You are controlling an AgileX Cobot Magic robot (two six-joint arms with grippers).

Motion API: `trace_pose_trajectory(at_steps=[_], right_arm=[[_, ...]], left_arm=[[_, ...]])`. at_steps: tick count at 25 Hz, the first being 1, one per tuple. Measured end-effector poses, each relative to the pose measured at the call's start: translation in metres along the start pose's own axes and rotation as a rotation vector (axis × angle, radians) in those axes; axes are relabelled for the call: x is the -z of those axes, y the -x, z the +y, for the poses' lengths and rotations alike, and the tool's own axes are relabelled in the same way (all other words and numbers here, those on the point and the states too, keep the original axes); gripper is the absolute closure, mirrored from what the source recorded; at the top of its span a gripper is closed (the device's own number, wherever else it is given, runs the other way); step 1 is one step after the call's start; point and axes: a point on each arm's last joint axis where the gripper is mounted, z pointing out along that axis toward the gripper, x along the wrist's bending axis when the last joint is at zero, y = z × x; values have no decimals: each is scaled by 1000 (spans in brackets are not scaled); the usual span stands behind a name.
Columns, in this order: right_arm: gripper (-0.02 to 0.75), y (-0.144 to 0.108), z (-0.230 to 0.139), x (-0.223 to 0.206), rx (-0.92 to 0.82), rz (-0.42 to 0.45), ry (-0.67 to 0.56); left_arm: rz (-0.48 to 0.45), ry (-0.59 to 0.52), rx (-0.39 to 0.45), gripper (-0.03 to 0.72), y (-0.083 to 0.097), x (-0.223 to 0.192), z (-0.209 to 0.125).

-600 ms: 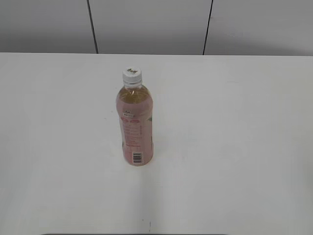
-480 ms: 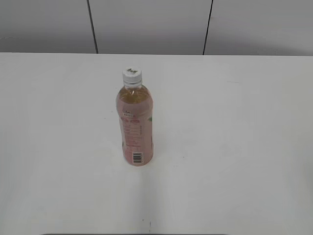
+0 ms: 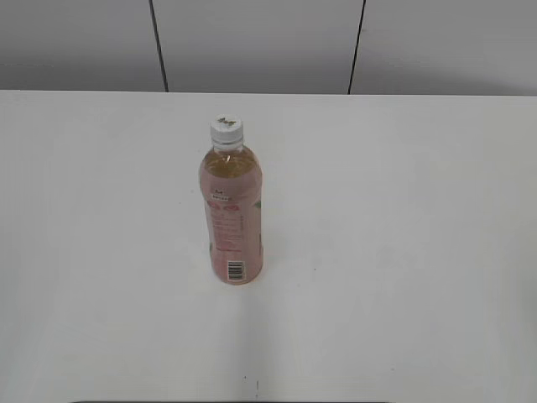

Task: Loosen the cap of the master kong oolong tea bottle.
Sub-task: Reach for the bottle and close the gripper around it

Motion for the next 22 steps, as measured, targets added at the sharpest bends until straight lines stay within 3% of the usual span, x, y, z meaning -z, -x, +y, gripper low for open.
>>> trace_pose_trajectory(at_steps=[22], right_arm=[[444, 0, 0, 0, 0, 0, 0]], left_arm=[[-1, 5, 0, 441, 0, 0, 1]])
